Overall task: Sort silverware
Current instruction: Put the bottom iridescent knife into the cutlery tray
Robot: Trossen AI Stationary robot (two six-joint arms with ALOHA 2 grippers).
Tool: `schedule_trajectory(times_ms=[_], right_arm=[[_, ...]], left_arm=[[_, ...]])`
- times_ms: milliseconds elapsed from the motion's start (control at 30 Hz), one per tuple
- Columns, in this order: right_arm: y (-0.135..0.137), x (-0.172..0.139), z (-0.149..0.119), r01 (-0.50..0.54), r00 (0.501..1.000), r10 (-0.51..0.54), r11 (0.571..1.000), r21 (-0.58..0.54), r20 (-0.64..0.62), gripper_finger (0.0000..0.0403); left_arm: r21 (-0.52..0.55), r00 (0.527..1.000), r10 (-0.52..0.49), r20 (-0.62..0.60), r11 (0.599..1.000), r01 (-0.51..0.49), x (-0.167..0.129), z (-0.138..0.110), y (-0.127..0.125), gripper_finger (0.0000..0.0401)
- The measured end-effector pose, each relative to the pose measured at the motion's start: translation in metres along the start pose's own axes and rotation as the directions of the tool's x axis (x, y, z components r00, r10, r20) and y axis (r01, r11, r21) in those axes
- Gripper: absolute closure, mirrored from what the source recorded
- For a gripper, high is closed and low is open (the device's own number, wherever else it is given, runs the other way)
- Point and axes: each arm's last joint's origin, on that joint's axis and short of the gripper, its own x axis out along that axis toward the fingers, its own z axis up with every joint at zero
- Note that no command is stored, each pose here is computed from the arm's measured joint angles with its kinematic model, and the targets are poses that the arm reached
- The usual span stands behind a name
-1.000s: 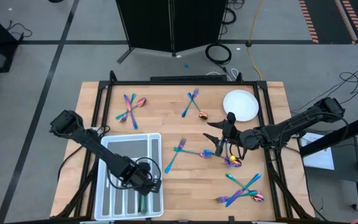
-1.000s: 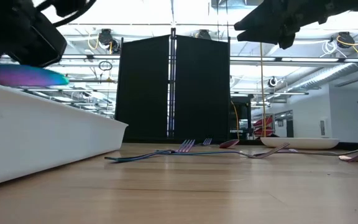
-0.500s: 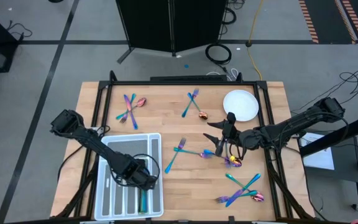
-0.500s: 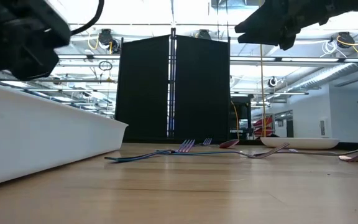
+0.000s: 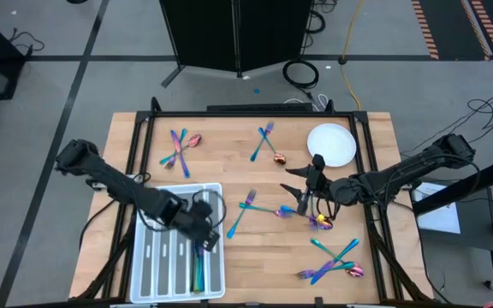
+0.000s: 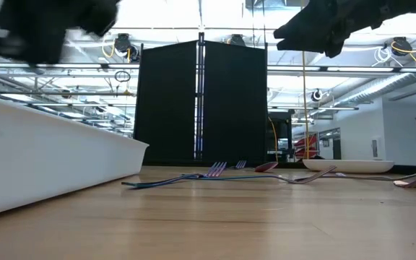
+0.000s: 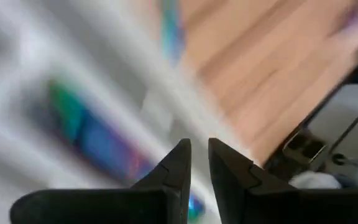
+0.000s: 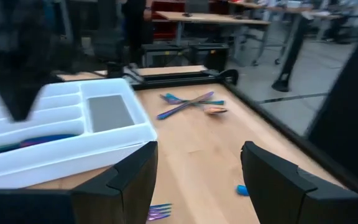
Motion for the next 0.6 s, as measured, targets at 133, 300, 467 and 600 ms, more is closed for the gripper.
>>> schedule_trajectory(times_ms=[133,300,467,600], right_arm=[[0.003,-0.001,0.0,-0.116,0.993,0.116,0.993,0.002,-0.016,0.0188],[0.006,-0.003,-0.006,-0.266,0.957,0.272,0.961,0.07,-0.101,0.0188],[-0.002,-0.014,-0.023,-0.219,0.887,0.327,0.919,0.328,-0.326,0.0188],[-0.007,-0.026,-0.036,-0.136,0.779,0.375,0.883,0.449,-0.502,0.0188]], left_arm=[[0.261,0.967,-0.032,0.252,0.965,-0.036,-0.01,0.023,-0.002,0.0344],[0.548,0.919,-0.232,0.319,0.836,0.021,-0.016,0.056,-0.016,0.0344],[0.768,0.828,-0.467,0.311,0.636,0.071,-0.039,0.084,-0.025,0.0344],[0.81,0.789,-0.493,0.368,0.587,-0.011,-0.068,0.097,-0.014,0.0344]])
